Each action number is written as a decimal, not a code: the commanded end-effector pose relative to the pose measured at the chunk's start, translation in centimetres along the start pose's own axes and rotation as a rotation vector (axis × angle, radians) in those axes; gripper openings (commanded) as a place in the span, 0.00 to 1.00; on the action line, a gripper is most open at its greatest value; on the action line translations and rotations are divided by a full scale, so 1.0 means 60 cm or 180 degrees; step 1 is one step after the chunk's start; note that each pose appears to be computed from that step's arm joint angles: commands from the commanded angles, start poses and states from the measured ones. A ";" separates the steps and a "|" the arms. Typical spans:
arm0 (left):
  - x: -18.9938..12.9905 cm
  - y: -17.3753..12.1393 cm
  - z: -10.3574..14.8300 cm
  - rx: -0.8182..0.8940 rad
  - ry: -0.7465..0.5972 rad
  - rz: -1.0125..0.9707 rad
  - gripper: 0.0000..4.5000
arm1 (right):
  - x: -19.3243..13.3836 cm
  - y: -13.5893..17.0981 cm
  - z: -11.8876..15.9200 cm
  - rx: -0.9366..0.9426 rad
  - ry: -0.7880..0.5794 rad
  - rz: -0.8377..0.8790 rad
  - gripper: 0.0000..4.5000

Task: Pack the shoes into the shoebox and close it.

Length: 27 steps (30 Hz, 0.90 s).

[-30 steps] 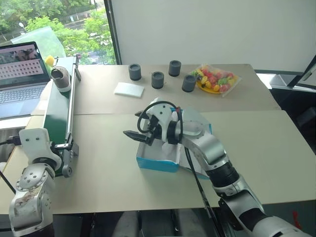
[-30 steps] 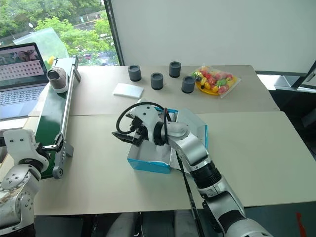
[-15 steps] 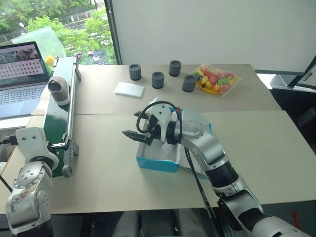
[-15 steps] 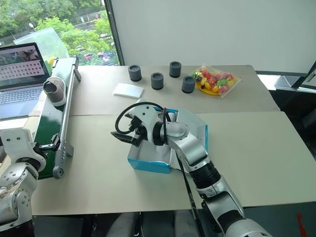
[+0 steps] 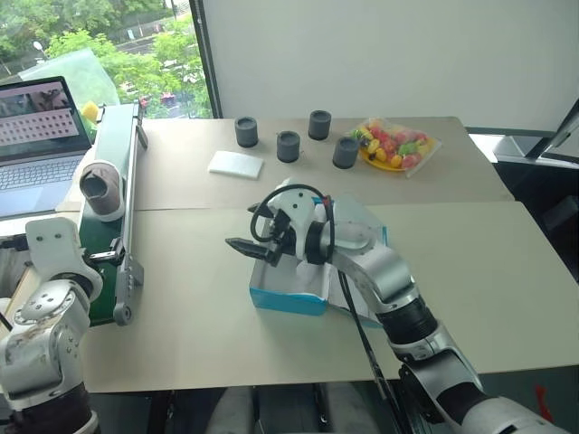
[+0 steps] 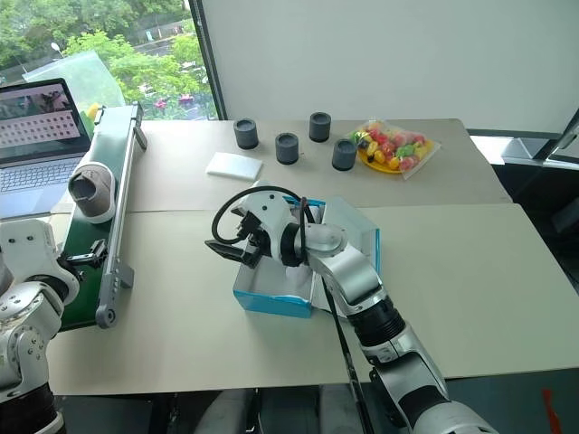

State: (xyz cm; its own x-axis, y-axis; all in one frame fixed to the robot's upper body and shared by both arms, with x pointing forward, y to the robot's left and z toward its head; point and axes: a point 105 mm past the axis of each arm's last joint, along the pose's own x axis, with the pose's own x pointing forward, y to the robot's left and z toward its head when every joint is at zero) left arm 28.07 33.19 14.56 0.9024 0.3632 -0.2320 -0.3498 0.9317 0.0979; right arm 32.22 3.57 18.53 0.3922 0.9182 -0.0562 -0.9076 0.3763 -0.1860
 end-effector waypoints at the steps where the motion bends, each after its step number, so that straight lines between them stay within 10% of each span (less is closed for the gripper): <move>1: -0.002 0.007 0.016 -0.0010 -0.0084 0.0101 0.99 | -0.007 -0.001 0.024 -0.0049 -0.0162 -0.0030 1.00; 25: 0.006 0.024 -0.059 -0.0594 0.0593 0.0461 0.99 | -0.008 -0.006 0.035 -0.0014 -0.0228 -0.0068 1.00; 27: 0.006 0.025 -0.055 -0.0641 0.0578 0.0468 0.87 | -0.008 -0.008 0.038 -0.0016 -0.0245 -0.0077 1.00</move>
State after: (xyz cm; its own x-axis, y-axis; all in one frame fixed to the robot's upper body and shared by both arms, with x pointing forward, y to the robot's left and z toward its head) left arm 27.33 34.18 10.93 0.7938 0.4475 -0.4119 -0.5063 0.8614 -0.0399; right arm 32.53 3.21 18.88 0.4113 0.9106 -0.0398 -0.9016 0.4001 -0.1641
